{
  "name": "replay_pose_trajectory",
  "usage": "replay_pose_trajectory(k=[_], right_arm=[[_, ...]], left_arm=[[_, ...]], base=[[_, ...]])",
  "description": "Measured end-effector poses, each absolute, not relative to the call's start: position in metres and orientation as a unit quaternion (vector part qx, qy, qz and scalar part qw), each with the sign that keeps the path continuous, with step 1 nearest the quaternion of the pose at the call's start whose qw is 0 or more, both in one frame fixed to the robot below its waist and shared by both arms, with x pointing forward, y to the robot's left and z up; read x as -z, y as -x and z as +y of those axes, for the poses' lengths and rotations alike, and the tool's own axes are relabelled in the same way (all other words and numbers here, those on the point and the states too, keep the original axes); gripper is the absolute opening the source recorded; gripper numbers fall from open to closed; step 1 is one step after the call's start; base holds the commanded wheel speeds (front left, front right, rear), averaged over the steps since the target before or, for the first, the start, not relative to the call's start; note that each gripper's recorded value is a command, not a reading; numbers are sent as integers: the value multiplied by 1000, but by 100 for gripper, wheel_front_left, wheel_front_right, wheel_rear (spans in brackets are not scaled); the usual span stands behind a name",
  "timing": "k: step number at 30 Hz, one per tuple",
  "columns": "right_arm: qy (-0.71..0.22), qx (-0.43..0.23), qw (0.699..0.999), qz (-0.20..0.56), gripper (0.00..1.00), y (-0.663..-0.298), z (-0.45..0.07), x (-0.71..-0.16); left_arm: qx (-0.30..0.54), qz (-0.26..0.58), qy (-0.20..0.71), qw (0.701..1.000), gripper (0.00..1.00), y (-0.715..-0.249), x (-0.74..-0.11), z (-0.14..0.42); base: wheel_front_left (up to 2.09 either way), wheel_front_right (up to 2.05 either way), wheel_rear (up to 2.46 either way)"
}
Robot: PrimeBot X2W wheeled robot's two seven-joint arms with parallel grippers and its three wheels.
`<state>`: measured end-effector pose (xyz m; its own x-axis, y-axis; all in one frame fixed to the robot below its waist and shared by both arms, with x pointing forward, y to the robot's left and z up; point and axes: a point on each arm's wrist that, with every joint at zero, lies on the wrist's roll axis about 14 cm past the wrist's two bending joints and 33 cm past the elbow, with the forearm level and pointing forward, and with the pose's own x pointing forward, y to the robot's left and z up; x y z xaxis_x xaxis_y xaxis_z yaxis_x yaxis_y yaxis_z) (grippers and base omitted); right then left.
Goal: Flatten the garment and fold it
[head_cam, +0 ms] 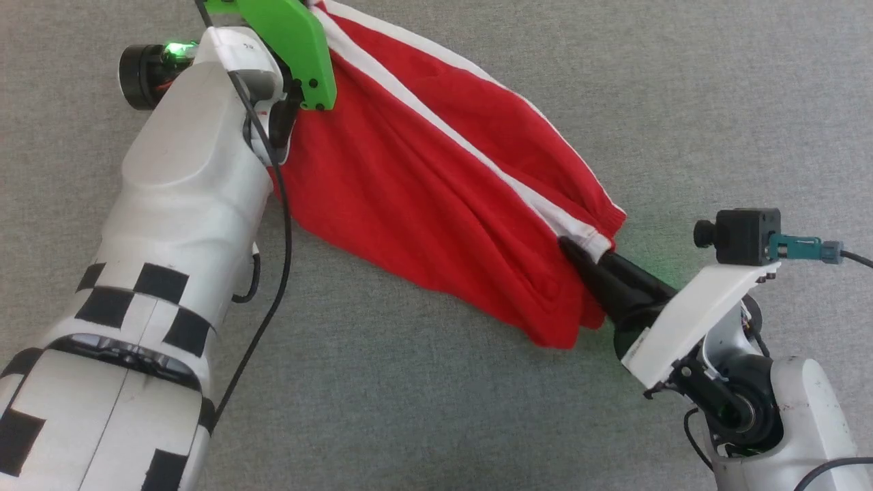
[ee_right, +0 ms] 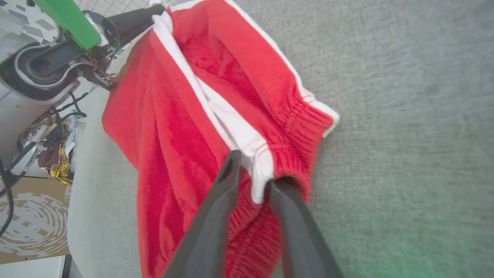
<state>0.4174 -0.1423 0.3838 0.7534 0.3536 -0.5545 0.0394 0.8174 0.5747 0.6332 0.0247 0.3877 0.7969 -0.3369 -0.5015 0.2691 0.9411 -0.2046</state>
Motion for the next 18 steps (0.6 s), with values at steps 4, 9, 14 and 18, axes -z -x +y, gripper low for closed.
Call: replay_pose_trajectory(k=[4,9,14,18], right_arm=[[-291,-97,892,333,100,-420,-137,-389],[-293,-92,896,321,100,-421,-142,-395],[-293,-77,903,305,100,-421,-154,-405],[-279,-66,911,296,100,-416,-165,-413]], left_arm=[[166,268,64,947,100,-634,-394,24],[173,253,76,949,100,-635,-408,21],[177,220,115,952,100,-638,-434,22],[186,155,149,959,100,-645,-474,26]], base=[[0,0,0],[0,0,0],[0,0,0],[0,0,0]])
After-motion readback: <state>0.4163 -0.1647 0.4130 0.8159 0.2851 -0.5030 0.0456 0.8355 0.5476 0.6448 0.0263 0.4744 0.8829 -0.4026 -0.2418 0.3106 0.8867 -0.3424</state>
